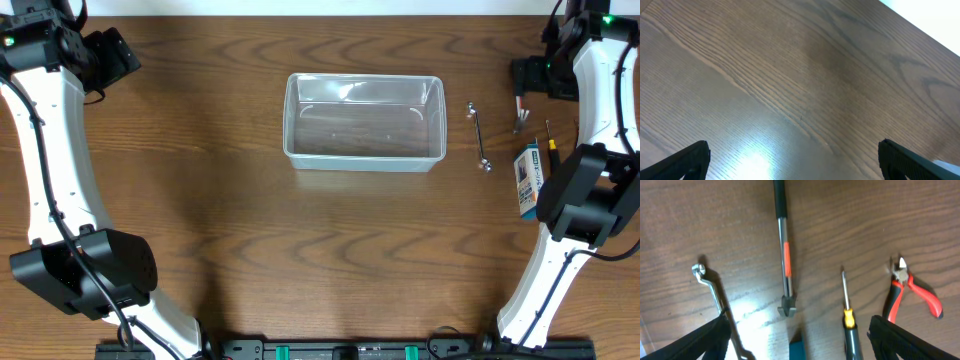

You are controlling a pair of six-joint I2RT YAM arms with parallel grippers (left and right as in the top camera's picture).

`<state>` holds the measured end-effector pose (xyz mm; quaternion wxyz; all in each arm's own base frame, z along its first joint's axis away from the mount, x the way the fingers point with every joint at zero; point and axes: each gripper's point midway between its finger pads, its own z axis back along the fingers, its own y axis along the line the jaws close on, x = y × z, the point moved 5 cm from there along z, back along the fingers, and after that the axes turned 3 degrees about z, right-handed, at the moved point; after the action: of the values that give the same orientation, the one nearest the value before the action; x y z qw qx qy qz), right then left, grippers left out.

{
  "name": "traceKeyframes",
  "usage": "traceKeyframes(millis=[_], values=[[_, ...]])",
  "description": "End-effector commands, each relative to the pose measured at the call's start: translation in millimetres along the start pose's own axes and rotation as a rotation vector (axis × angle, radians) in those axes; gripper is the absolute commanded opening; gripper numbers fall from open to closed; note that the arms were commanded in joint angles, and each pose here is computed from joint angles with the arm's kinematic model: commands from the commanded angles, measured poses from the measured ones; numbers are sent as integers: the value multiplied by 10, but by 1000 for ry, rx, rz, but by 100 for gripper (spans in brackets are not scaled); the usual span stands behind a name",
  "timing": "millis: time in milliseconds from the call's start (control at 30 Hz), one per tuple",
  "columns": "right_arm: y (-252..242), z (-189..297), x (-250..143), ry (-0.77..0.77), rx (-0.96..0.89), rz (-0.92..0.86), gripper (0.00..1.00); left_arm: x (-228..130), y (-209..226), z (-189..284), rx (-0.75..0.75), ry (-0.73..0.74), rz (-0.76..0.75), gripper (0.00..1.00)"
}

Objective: Pack container
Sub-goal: 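Move the right gripper over the hammer handle and lower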

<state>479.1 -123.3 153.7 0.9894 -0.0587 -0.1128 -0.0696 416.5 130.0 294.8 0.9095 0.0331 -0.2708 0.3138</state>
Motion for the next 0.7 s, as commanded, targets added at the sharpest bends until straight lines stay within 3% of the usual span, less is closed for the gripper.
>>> traceKeyframes(millis=[0, 200, 667], values=[[30, -91, -22, 35, 1, -11, 91, 10, 15, -5, 15, -4, -2, 98], [52, -269, -106, 103, 11, -7, 96, 10, 15, -5, 15, -4, -2, 98], [124, -780, -260, 223, 26, 4, 94, 10, 15, -5, 15, -4, -2, 98]])
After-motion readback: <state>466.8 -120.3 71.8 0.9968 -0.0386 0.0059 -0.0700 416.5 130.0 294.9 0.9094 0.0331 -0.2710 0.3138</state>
